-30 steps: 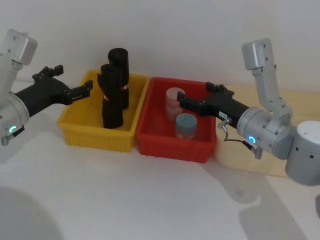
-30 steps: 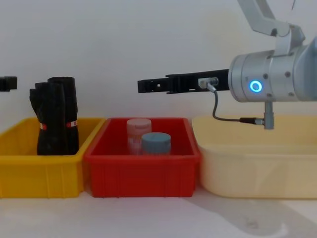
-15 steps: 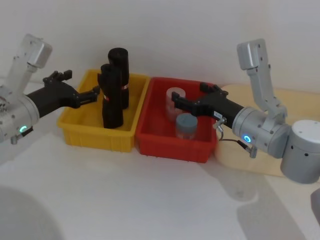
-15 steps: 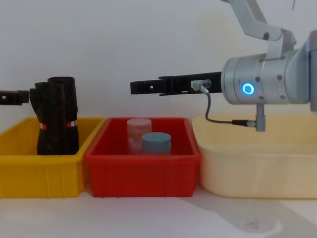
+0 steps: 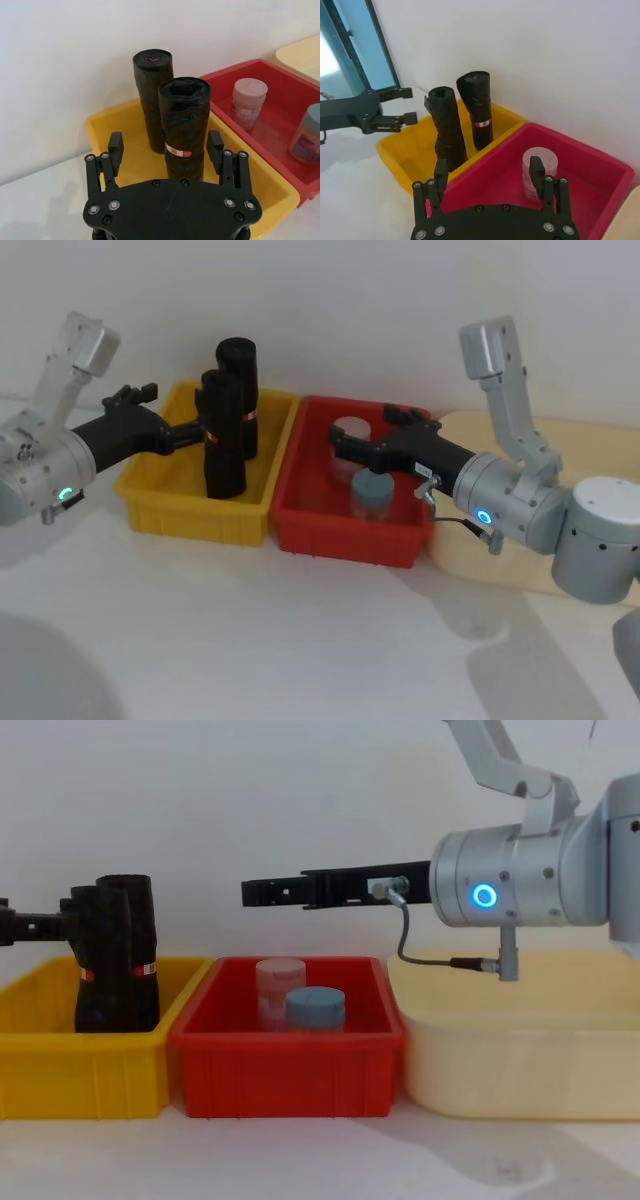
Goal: Pick up the garbage bag with the one hand and transfer it to the other hand.
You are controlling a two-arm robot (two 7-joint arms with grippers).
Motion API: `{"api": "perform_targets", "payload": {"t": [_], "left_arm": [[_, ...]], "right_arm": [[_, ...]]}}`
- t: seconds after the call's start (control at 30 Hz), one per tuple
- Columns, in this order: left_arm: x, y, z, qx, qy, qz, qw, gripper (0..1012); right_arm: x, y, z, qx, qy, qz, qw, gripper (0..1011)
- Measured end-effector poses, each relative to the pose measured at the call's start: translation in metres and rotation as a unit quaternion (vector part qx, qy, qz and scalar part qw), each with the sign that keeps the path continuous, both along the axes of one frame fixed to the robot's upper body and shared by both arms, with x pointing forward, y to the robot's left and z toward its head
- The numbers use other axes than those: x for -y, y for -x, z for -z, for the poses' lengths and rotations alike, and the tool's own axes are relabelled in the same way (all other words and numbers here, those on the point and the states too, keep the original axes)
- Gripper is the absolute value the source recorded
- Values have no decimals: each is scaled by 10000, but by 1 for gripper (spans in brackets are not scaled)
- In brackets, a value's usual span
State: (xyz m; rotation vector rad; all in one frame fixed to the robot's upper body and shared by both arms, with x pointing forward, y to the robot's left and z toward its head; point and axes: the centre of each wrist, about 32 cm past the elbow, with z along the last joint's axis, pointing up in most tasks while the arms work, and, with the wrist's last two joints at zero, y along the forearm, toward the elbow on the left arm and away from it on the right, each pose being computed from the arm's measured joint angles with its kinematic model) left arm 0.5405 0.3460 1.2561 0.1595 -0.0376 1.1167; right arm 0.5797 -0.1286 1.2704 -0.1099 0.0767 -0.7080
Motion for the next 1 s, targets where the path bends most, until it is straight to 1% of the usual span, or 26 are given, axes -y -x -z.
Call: {"api": "perform_targets", "payload": {"t": [0.13, 0.2, 0.37, 0.4, 0.43, 0.5, 0.53, 0.57, 0.63, 0.67, 0.77, 0.9, 1.0], "left_arm": [[18, -67, 30, 0, 86, 29, 10000, 1001], [25, -88, 38, 3, 126, 48, 9999, 1001], [56, -169, 66, -6, 313, 154, 9994, 1001], [67, -199, 71, -10, 365, 182, 9992, 1001], [67, -199, 71, -10, 365, 182, 9992, 1001], [80, -251, 93, -32, 452, 229, 9987, 1001], [80, -251, 93, -32, 452, 229, 9987, 1001], [90, -278, 95, -28, 493, 255, 9985, 1001], [93, -298, 110, -42, 518, 266, 9983, 1001], [101, -323, 122, -54, 542, 278, 9981, 1001], [114, -363, 137, -60, 564, 291, 9980, 1001], [130, -413, 158, -69, 573, 288, 9979, 1001], [141, -451, 171, -71, 555, 287, 9980, 1001]], "right_arm": [[-18, -2, -8, 49, 50, -37, 10000, 1001], [-27, -5, -9, 69, 74, -55, 9999, 1001], [-42, -14, -4, 76, 109, -110, 9999, 1001], [-47, -17, 0, 74, 118, -129, 9998, 1001], [-49, -19, 1, 73, 122, -140, 9998, 1001], [-57, -27, 5, 70, 134, -170, 9997, 1001], [-59, -29, 7, 69, 137, -177, 9997, 1001], [-60, -31, 8, 69, 138, -184, 9997, 1001], [-66, -41, 12, 60, 149, -207, 9997, 1001], [-69, -48, 18, 54, 156, -220, 9996, 1001], [-74, -58, 25, 44, 156, -239, 9996, 1001], [-80, -76, 38, 26, 145, -262, 9995, 1002], [-81, -92, 48, 12, 134, -272, 9995, 1001]]}}
